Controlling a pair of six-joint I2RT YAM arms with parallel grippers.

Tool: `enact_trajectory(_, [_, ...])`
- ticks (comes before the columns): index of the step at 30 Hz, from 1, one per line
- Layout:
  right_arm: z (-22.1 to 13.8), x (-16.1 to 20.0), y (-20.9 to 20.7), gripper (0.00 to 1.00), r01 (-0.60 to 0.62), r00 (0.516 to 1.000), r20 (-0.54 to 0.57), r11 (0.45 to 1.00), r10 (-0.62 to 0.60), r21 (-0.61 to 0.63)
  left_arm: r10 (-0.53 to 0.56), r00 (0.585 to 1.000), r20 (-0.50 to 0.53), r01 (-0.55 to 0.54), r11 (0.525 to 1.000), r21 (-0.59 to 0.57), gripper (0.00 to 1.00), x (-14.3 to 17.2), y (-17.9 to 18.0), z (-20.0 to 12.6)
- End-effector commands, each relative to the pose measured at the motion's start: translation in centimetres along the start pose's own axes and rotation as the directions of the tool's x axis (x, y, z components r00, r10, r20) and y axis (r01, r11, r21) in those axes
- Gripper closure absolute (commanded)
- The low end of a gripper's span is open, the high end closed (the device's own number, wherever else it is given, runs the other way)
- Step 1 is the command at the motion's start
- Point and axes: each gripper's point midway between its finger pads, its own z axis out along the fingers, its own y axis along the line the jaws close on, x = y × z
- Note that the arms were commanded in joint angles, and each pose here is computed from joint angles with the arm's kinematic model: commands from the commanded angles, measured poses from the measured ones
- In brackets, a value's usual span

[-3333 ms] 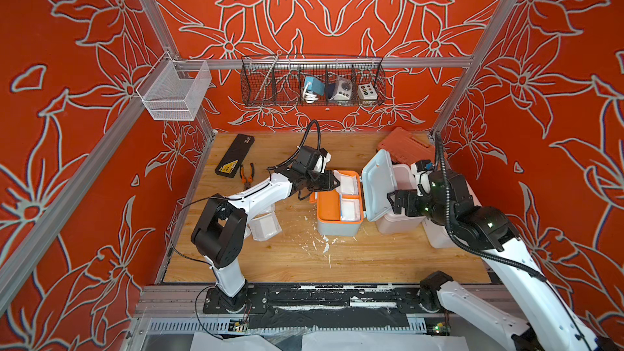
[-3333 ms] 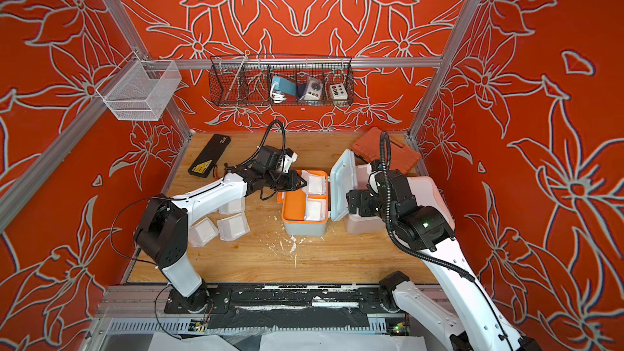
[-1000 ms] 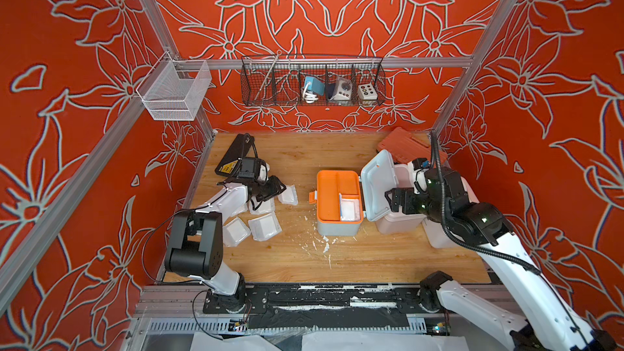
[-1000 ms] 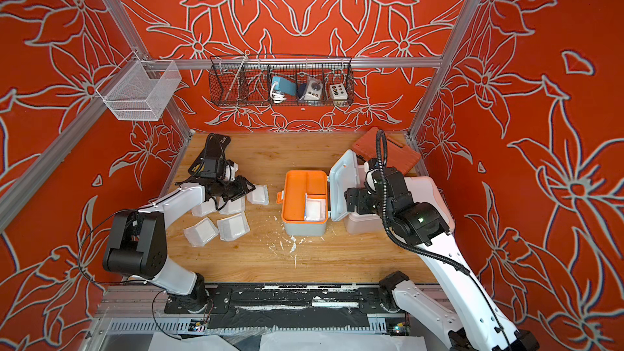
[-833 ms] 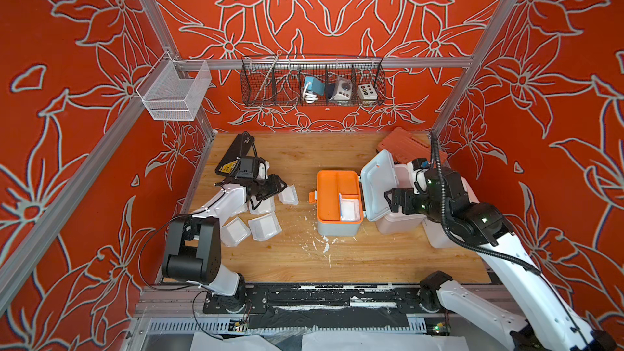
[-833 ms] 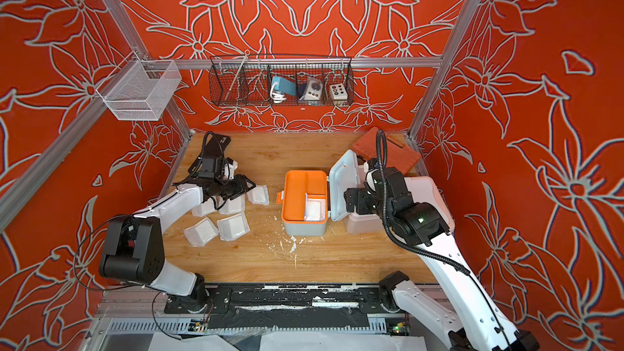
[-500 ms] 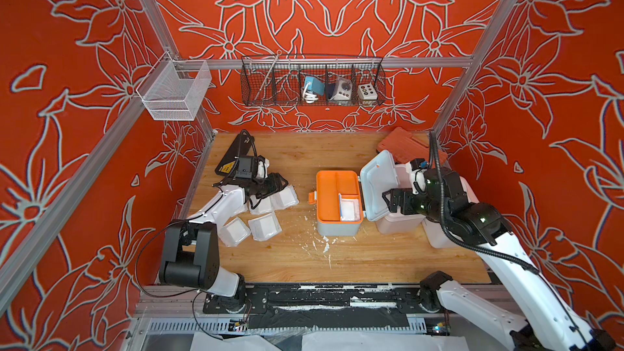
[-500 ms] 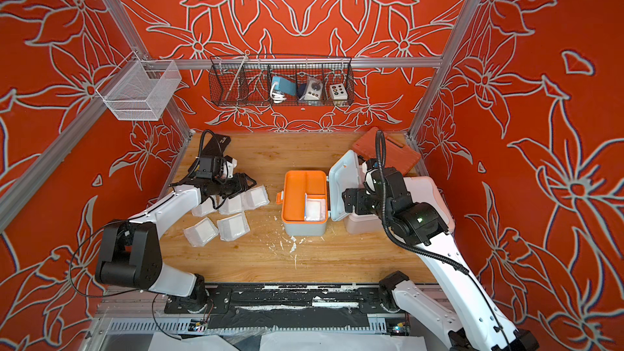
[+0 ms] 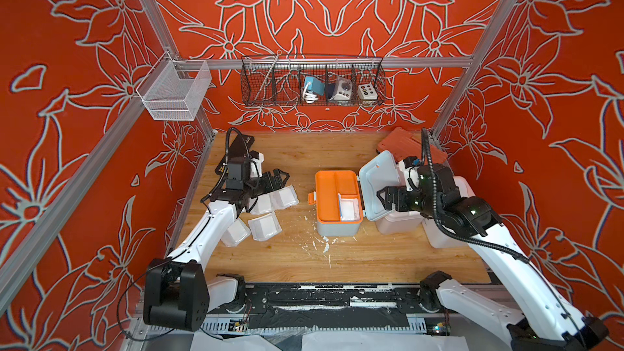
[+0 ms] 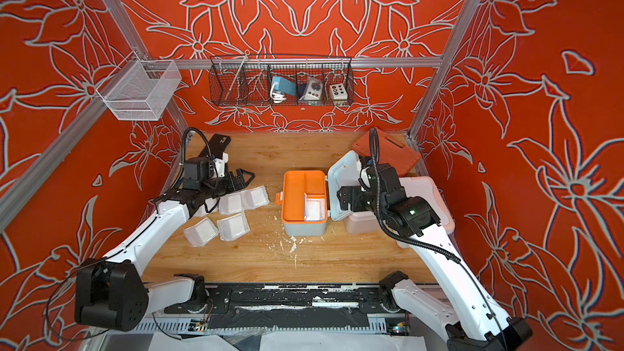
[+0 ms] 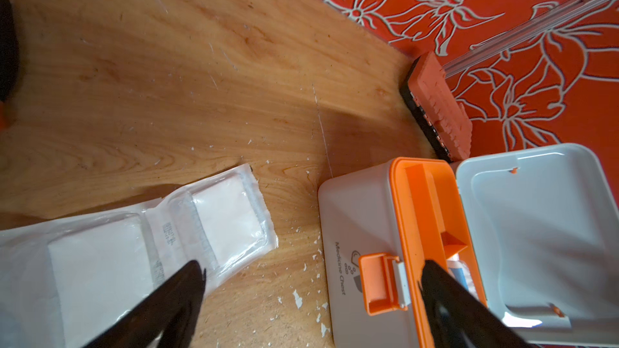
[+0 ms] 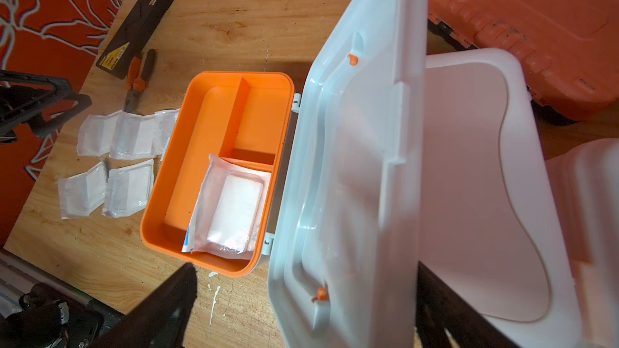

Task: Open first aid kits and take out gauze
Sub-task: Place the gauze at the center of the board, then pick up the gauze from the first aid kit.

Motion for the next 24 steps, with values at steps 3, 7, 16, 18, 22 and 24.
enact_trajectory(3, [0.2,-0.2,0.0,0.02,-0.006,1.000,0.012,1.000,0.006,-0.008,0.015,0.994,0.110,-0.015,1.000,0.001,0.02,-1.8,-0.5,-1.3])
enact_trajectory(7, [0.1,-0.2,0.1,0.02,-0.014,1.000,0.008,1.000,0.015,-0.011,0.022,0.990,0.137,-0.029,0.999,0.043,0.02,-1.9,-1.3,-1.6])
enact_trajectory(16, [-1.4,-1.5,-1.6,0.02,-0.053,0.996,0.076,0.995,0.047,0.087,0.023,0.989,0.144,-0.047,0.985,0.166,0.02,-1.5,-3.2,-1.9])
enact_trajectory(18, [-1.8,-1.8,-1.9,0.02,-0.059,0.995,0.088,0.993,0.050,0.104,-0.004,0.993,0.116,-0.019,0.979,0.202,0.02,-1.3,-3.7,-1.7])
enact_trajectory(22, [-2.0,-2.2,-2.6,0.02,-0.077,0.992,0.107,0.988,0.064,0.131,-0.062,0.998,0.020,0.053,0.949,0.309,0.02,-0.1,-5.1,-0.7])
enact_trajectory(24, [-2.0,-2.3,-2.6,0.02,-0.087,0.991,0.112,0.988,0.074,0.124,-0.038,0.999,-0.012,0.040,0.945,0.325,0.02,0.5,-6.4,-0.1])
